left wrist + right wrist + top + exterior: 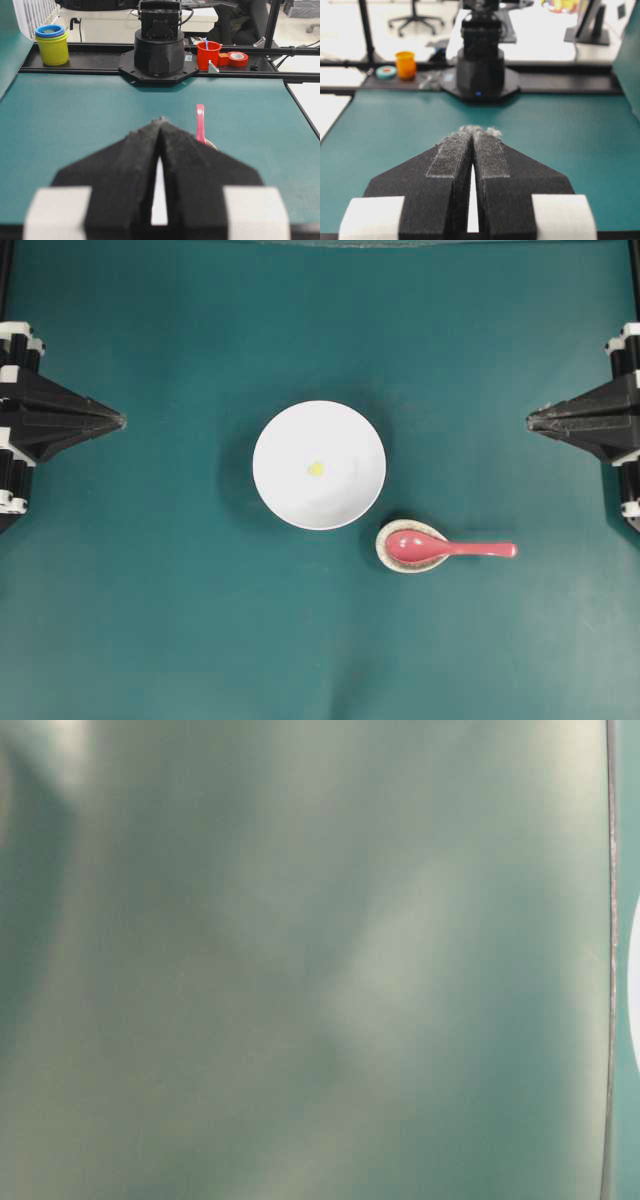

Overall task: Scoop the yellow hexagonal prism block from the bowl with a spoon using the right arm.
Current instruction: 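Move the right gripper inward toward the pink spoon handle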

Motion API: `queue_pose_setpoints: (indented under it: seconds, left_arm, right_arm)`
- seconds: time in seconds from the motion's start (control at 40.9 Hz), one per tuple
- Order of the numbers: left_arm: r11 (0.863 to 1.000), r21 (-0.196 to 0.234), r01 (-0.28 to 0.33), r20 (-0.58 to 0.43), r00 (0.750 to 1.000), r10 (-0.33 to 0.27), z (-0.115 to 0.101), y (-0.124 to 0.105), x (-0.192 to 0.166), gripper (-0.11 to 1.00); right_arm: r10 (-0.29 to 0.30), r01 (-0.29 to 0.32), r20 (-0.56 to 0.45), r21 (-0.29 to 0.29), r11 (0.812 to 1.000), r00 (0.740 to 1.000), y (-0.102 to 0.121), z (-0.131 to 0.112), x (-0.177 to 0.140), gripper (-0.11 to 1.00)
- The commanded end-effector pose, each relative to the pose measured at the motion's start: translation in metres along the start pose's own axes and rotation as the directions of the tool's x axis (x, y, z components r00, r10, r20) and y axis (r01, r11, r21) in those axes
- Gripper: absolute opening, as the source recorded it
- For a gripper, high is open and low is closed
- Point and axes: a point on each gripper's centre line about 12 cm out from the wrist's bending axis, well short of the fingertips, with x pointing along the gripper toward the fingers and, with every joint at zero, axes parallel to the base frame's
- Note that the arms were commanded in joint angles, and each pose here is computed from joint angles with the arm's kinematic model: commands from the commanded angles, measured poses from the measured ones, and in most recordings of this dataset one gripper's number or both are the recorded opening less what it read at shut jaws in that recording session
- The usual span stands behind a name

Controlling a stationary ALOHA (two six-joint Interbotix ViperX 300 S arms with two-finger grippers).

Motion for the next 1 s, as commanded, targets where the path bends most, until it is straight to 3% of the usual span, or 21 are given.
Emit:
queue_pose_setpoints:
  seconds: [0.0,0.122,0.782,0.855,0.978]
  left_arm:
    - [1.0,-0.008,-0.002,-0.026,1.0,0.002,0.0055,0.0005,0.0029,-0.01]
    - [1.0,-0.009,-0.002,-0.032,0.999,0.002,0.0063,0.0005,0.0011,-0.01]
    - [1.0,-0.009,-0.001,-0.021,1.0,0.001,0.0083,0.0002,0.0008,-0.01]
    - [1.0,-0.011,-0.001,-0.021,1.0,0.001,0.0083,0.0002,0.0008,-0.01]
    - [1.0,-0.009,-0.002,-0.021,1.0,0.002,0.0083,0.0005,0.0008,-0.01]
  right_arm:
    - [-0.008,0.008,0.002,0.004,1.0,1.0,-0.0016,0.0043,0.0034,-0.02]
    - [-0.008,0.009,-0.051,0.005,1.0,0.999,-0.0016,0.0058,0.006,-0.01]
    - [-0.013,0.014,-0.034,0.031,0.999,0.999,-0.0022,0.0115,0.0059,0.0]
    - [-0.013,0.014,-0.038,0.031,0.999,0.999,-0.0022,0.0108,0.0061,0.06]
    - [-0.013,0.014,-0.041,0.031,0.999,0.999,-0.0021,0.01,0.006,0.27]
